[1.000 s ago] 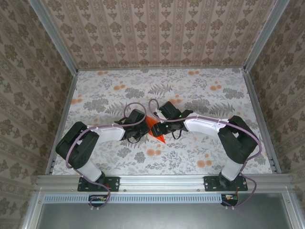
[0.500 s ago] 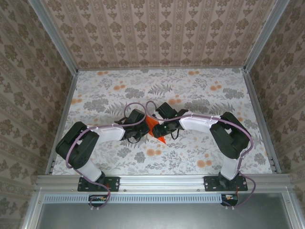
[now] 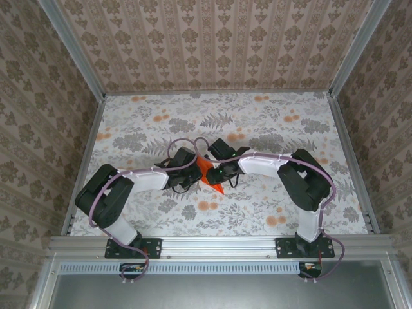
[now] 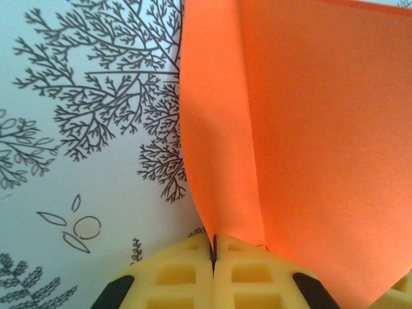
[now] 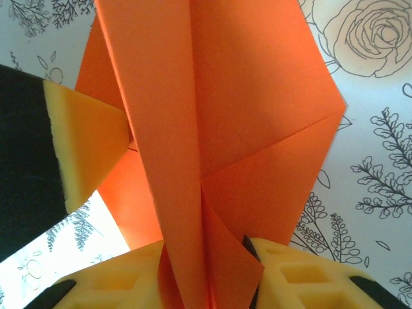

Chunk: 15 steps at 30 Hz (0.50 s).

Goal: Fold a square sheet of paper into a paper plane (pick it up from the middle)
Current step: Move a paper plane to the center of the table.

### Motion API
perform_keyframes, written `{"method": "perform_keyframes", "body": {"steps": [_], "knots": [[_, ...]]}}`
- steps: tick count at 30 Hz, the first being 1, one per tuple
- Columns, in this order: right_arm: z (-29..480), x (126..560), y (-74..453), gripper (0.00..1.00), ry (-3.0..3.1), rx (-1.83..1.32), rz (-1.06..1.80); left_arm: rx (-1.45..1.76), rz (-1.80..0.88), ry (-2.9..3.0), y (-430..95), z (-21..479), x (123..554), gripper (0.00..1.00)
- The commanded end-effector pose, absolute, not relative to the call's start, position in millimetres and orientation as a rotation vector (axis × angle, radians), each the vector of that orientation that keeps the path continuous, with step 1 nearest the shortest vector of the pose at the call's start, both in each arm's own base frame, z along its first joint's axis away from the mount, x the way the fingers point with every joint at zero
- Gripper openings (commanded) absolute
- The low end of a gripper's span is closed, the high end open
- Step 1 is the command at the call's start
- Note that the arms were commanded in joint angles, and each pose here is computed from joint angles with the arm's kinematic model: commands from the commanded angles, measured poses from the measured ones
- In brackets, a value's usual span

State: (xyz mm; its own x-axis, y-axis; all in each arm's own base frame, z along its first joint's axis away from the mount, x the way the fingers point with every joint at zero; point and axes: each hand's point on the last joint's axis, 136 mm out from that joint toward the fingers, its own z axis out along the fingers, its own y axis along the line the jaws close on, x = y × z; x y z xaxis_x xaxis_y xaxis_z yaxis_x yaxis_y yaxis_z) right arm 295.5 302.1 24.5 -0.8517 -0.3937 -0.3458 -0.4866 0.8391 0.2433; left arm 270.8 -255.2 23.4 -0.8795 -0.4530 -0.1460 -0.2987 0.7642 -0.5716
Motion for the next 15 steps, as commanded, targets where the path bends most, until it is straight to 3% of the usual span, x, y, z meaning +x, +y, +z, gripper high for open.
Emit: {"method": "perform_keyframes", "body": {"steps": [1,6,9,15], "knots": [[22.9,301.1,298.0,0.29,2.746,-0.676,0.377,-0.57,-0.815,2.678,-254.1,27.3,271.7,0.08],[32.2,310.3,292.2,0.13,2.724,-0.622,0.306,-0.551,-0.805,2.661,-246.8,41.1,275.0,0.23],[50.0,326.0,282.5,0.06,2.678,-0.534,0.235,-0.538,-0.76,2.651,-233.1,53.5,279.0,0.4],[68.3,364.1,244.8,0.04,2.673,-0.232,0.143,-0.549,-0.682,2.633,-202.3,68.9,283.8,0.68]]}}
